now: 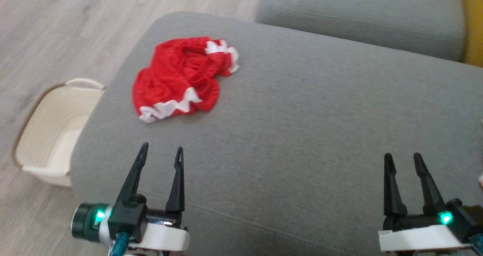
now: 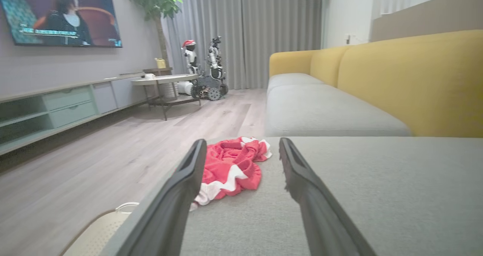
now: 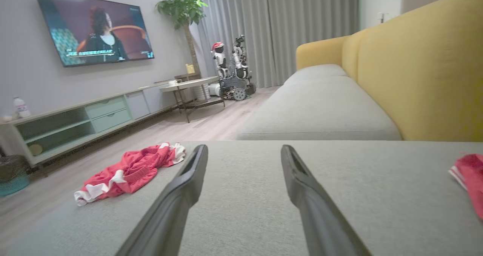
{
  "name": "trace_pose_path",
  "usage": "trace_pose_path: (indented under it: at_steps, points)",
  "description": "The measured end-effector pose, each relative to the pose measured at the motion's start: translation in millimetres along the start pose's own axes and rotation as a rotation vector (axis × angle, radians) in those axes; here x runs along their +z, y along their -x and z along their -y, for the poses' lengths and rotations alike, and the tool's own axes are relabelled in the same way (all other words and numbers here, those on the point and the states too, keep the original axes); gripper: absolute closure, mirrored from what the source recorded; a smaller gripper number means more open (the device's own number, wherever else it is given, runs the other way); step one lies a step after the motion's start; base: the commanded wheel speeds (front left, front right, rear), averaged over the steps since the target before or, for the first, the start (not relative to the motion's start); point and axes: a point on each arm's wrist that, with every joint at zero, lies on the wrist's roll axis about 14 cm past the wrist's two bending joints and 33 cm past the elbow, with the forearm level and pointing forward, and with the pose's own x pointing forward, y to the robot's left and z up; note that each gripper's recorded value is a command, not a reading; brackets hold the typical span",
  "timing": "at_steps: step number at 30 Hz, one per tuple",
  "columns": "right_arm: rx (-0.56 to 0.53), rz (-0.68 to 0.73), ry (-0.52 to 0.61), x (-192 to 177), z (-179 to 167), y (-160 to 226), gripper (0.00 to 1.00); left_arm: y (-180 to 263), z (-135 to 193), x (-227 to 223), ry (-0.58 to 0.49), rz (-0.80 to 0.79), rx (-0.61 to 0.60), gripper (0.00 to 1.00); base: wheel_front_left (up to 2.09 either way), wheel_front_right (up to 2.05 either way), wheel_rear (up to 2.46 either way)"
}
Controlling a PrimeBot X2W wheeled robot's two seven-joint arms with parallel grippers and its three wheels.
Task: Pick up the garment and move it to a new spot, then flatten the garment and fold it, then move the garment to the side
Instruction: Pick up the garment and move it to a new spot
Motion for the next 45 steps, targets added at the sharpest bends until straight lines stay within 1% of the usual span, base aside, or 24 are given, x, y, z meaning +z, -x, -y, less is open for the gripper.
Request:
trace_pose_path:
  at_steps: [6,12,19,23,27,32,35,38,42,43,45]
  points:
    - [0.1,-0.012,-0.007,-4.2,-28.2,-18.8,0.0,13.1,-25.6,4.7,-0.022,0.002,0.095,0.0,0.0,0.0,0.0]
    - [0.162,-0.027,-0.014,-9.9,-45.9,-29.7,0.0,22.1,-44.0,8.2,-0.044,0.002,0.166,0.0,0.0,0.0,0.0]
    - [0.211,-0.027,-0.029,-14.5,-59.0,-49.4,0.0,18.7,-53.9,8.6,-0.07,-0.009,0.213,0.0,0.0,0.0,0.0]
    - [0.224,-0.046,-0.025,-23.0,-61.2,-53.2,0.0,9.0,-58.0,9.4,-0.087,-0.006,0.207,0.0,0.0,0.0,0.0]
    - [0.222,-0.072,-0.013,-35.1,-55.3,-57.3,0.0,-27.5,-65.4,23.0,-0.095,0.052,0.159,0.0,0.0,0.0,0.0]
    - [0.218,-0.066,0.016,-40.3,-40.4,-71.0,0.0,-84.0,-81.6,10.5,-0.092,0.029,0.099,0.0,0.0,0.0,0.0]
    - [0.213,-0.057,0.038,-41.6,-28.9,-79.1,0.0,-118.9,-85.7,-17.8,0.026,-0.055,0.072,0.0,0.0,0.0,0.0]
    - [0.188,-0.049,0.052,-43.7,-12.2,-86.4,0.0,-159.1,-70.8,-37.4,0.058,-0.143,-0.005,0.0,0.0,0.0,0.0]
    - [0.158,-0.059,0.074,-53.4,11.4,-93.0,0.0,-217.6,-41.4,-50.1,0.055,-0.231,-0.116,0.0,0.0,0.0,0.0]
    - [0.142,-0.069,0.079,-59.6,21.5,-94.2,0.0,-238.1,-28.3,-65.9,0.08,-0.308,-0.145,0.0,0.0,0.0,0.0]
    - [0.127,-0.077,0.081,-65.2,30.6,-95.4,0.0,-249.5,-15.5,-87.1,0.113,-0.393,-0.173,0.0,0.0,0.0,0.0]
